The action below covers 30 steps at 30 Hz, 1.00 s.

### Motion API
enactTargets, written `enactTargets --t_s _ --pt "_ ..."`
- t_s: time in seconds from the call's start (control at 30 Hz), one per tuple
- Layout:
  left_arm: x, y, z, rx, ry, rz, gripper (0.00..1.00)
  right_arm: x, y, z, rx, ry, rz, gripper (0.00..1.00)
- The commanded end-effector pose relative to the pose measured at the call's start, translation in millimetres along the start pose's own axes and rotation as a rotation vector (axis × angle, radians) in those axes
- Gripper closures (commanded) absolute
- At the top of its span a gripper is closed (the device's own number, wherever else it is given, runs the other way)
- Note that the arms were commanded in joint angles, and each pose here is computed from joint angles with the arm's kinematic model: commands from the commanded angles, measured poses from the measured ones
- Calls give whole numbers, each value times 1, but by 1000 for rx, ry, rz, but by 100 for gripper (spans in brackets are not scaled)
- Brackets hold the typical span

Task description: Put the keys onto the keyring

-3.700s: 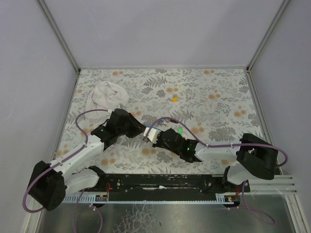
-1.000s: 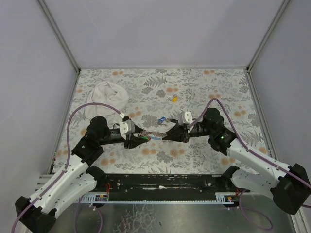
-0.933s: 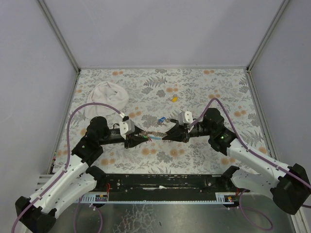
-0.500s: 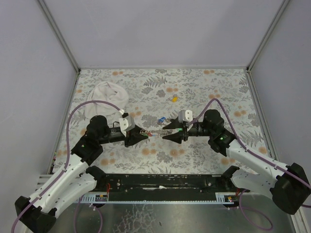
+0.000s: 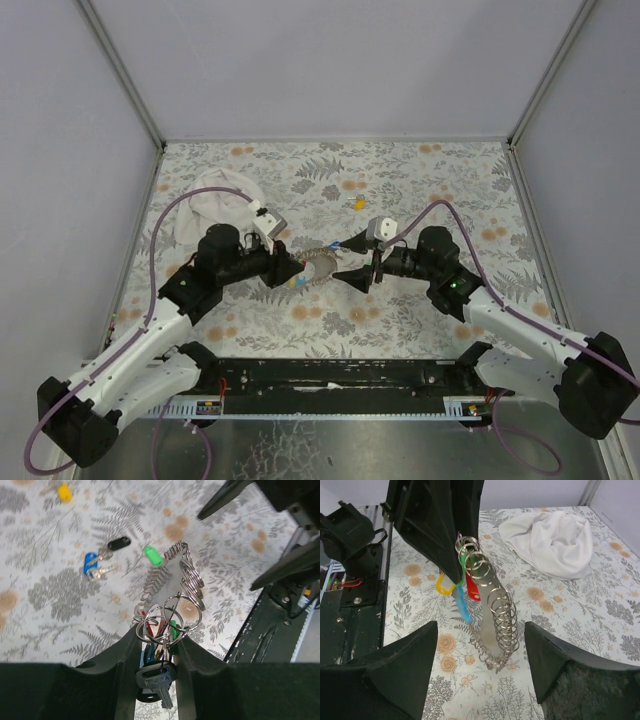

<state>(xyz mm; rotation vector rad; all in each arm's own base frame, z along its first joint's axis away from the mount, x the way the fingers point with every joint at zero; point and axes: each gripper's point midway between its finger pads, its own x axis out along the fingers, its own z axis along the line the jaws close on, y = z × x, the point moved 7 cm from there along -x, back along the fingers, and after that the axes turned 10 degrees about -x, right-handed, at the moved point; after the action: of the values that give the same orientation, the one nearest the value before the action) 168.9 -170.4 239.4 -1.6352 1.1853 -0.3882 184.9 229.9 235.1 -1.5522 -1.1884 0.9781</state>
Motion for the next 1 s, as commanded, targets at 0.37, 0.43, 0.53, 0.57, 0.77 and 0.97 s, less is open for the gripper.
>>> enactTargets --t_s 0.37,0.43,0.53,0.57,0.77,0.97 --pt "23 -2 15 -72 -246 101 100 43 4 -7 -15 162 28 26" --pt "23 0 16 -65 -254 111 100 48 6 -6 -21 171 27 28" --pt "24 3 17 -59 -250 119 100 54 10 -9 -36 208 45 30" --pt "24 4 16 -56 -243 123 100 56 12 -10 -39 215 51 31" --pt "26 9 16 -57 -221 144 100 68 21 -8 -42 199 58 32" --pt "26 14 15 -48 -201 161 100 70 29 -8 -49 207 63 34"
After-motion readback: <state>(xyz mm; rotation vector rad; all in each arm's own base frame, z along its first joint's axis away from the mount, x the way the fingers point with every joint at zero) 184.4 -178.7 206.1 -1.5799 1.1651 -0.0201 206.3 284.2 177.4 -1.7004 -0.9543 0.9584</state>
